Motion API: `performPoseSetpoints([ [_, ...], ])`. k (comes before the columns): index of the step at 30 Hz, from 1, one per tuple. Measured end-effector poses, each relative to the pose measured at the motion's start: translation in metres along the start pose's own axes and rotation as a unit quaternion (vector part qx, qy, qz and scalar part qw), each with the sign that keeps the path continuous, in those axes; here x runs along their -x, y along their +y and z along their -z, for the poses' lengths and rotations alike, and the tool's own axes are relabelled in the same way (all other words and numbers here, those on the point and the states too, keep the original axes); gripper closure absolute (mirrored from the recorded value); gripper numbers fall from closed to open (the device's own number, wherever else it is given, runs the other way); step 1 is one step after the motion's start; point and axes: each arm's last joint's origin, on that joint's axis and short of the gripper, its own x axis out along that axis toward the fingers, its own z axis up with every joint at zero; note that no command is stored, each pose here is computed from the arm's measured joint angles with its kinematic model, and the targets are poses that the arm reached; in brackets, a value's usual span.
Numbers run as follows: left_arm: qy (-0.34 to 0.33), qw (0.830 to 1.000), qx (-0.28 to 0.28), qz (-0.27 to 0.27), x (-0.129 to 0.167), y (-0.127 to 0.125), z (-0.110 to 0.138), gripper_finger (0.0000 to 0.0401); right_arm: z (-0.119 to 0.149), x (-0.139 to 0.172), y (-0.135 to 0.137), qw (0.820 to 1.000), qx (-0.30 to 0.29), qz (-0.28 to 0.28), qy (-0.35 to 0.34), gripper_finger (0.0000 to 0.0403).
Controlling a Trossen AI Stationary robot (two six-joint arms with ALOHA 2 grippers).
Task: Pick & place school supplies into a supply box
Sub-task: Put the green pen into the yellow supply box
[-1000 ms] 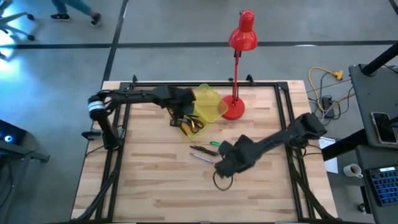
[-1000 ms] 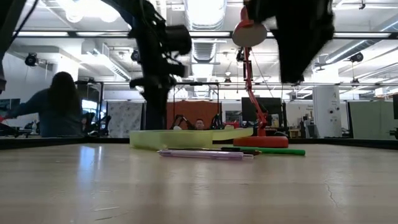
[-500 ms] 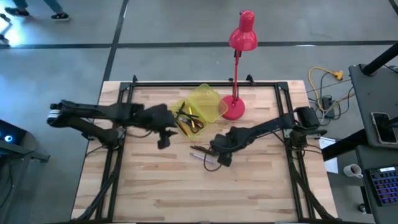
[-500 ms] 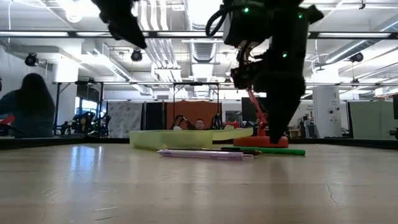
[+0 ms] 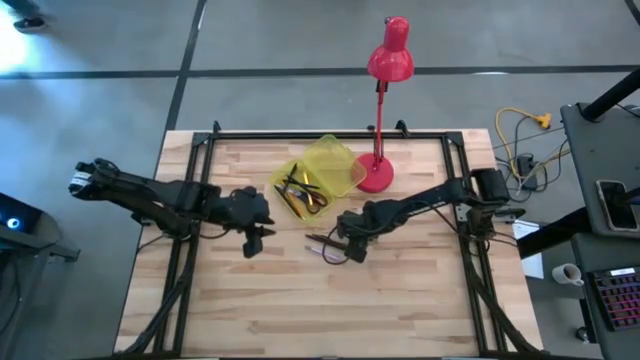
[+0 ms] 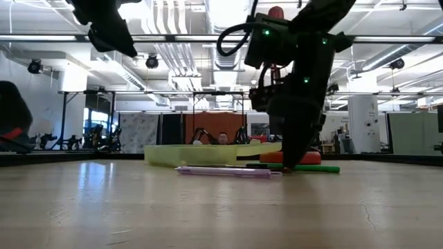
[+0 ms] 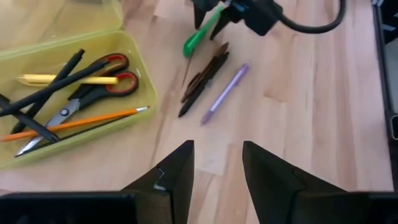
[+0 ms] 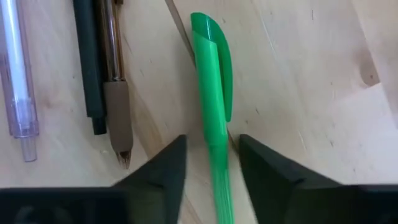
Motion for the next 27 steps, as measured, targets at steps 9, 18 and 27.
performPoseSetpoints([
  [9,-0.015,1.000,0.000,0.009,0.006,-0.004,-0.007,0.0280,-0.017,0.014,-0.003,0.999,0.009,-0.049,0.013,0.0383],
  [18,-0.009,1.000,-0.004,0.009,0.006,-0.004,-0.006,0.0280,-0.076,0.108,-0.009,0.986,-0.019,-0.105,-0.125,0.0388],
  [27,0.002,1.000,-0.003,0.023,0.006,-0.013,0.001,0.0280,-0.149,0.135,-0.052,0.960,-0.140,-0.110,-0.218,0.0385],
])
